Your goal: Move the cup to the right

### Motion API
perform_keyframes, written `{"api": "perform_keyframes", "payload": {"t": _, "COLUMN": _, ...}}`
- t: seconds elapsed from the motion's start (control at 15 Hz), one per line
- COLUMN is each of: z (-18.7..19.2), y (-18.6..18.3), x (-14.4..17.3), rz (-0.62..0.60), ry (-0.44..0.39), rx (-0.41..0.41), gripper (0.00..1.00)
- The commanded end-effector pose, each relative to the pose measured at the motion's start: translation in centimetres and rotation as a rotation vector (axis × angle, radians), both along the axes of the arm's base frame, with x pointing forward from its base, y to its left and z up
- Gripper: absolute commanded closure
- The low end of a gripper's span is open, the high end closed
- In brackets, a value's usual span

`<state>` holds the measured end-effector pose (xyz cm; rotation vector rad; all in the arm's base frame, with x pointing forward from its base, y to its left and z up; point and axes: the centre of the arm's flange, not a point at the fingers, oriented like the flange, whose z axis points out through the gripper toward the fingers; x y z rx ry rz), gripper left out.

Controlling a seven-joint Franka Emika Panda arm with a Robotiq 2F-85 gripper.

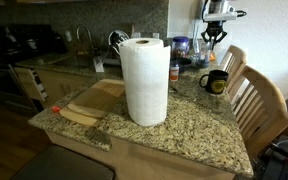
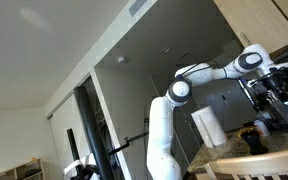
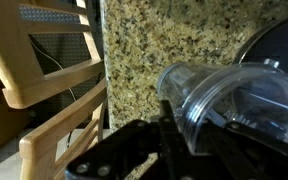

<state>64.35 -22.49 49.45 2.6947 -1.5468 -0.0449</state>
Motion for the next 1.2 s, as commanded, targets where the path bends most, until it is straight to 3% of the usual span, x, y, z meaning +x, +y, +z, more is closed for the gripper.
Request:
{"api": "perform_keyframes", "payload": {"t": 0.0, "z": 0.4, "y": -0.1, "x": 0.5, "rz": -0.008, "ry": -0.026, "rx": 0.011, "gripper": 0.96}}
{"api": "perform_keyframes", "payload": {"t": 0.07, "z": 0.4, "y": -0.1, "x": 0.5, "rz": -0.011, "ry": -0.025, "rx": 0.015, "gripper": 0.96}}
{"api": "perform_keyframes", "payload": {"t": 0.13, "z": 0.4, "y": 0.0, "x": 0.5, "rz": -0.015, "ry": -0.028, "rx": 0.021, "gripper": 0.6}}
{"api": "perform_keyframes", "payload": {"t": 0.27, "z": 0.5, "y": 0.0, "x": 0.5, "rz": -0.018, "ry": -0.034, "rx": 0.028, "gripper": 0.53}}
{"api": "perform_keyframes", "payload": {"t": 0.73, "z": 1.1, "y": 0.0, "x": 1.1, "rz": -0.024, "ry": -0.115, "rx": 0.023, "gripper": 0.04}}
{"api": "perform_keyframes", "payload": {"t": 0.8, "z": 1.2, "y": -0.1, "x": 1.4, "rz": -0.023, "ry": -0.15, "rx": 0.01, "gripper": 0.01}}
{"api": "perform_keyframes", "payload": {"t": 0.87, "z": 1.1, "y": 3.3, "x": -4.7, "rz": -0.038, "ry": -0.216, "rx": -0.01, "gripper": 0.0}}
{"api": "perform_keyframes", "payload": {"t": 1.07, "z": 8.3, "y": 6.0, "x": -3.5, "rz": -0.021, "ry": -0.398, "rx": -0.096, "gripper": 0.0}}
{"api": "perform_keyframes", "payload": {"t": 1.13, "z": 10.6, "y": 7.6, "x": -3.5, "rz": 0.036, "ry": -0.408, "rx": -0.103, "gripper": 0.0}}
